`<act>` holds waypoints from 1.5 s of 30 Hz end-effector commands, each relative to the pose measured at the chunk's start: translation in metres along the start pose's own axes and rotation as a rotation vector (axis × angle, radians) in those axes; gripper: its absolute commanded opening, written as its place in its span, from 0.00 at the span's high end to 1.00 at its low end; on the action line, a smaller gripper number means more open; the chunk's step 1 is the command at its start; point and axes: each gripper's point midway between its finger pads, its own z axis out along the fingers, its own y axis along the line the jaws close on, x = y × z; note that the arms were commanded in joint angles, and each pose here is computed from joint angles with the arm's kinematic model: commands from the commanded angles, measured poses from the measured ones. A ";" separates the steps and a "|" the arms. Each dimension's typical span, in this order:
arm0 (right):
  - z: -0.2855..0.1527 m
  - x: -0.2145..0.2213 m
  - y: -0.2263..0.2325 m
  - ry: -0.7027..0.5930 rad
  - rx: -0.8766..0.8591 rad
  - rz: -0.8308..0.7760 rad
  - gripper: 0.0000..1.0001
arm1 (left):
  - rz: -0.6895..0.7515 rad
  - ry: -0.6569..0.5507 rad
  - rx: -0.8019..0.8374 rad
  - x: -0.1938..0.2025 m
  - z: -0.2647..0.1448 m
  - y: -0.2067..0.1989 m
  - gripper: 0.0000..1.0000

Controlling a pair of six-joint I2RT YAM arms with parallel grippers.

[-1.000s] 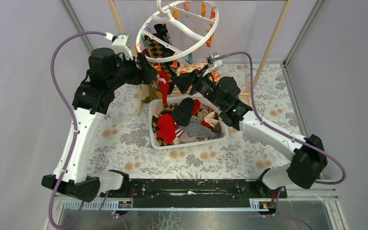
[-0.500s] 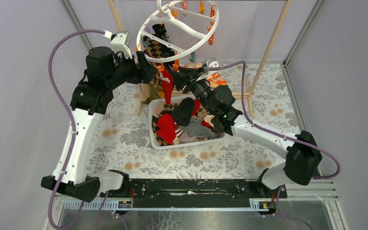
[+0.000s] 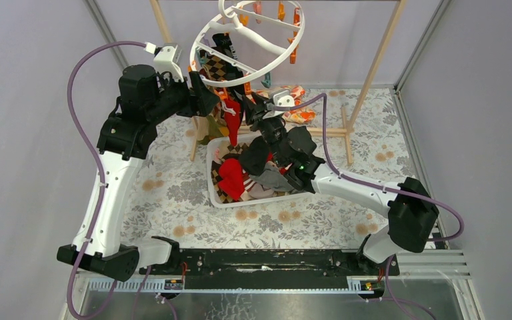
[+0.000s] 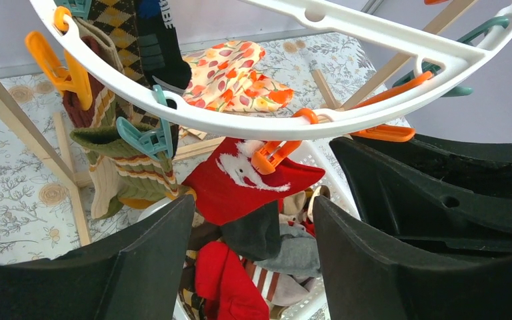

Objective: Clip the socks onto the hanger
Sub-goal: Open the clamp at the hanger.

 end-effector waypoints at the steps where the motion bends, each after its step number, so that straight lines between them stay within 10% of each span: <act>1: 0.010 -0.039 -0.005 -0.117 0.055 0.006 0.63 | 0.014 -0.043 0.017 -0.015 -0.015 -0.007 0.28; 15: 0.016 -0.041 -0.001 -0.147 0.074 0.004 0.62 | 0.028 -0.056 0.012 -0.018 -0.021 -0.006 0.29; 27: 0.003 -0.044 0.012 -0.111 0.016 0.032 1.00 | 0.028 -0.060 0.040 -0.021 -0.025 -0.012 0.30; 45: 0.000 -0.044 0.062 -0.002 -0.174 0.135 1.00 | 0.024 0.004 0.293 -0.025 -0.019 -0.064 0.23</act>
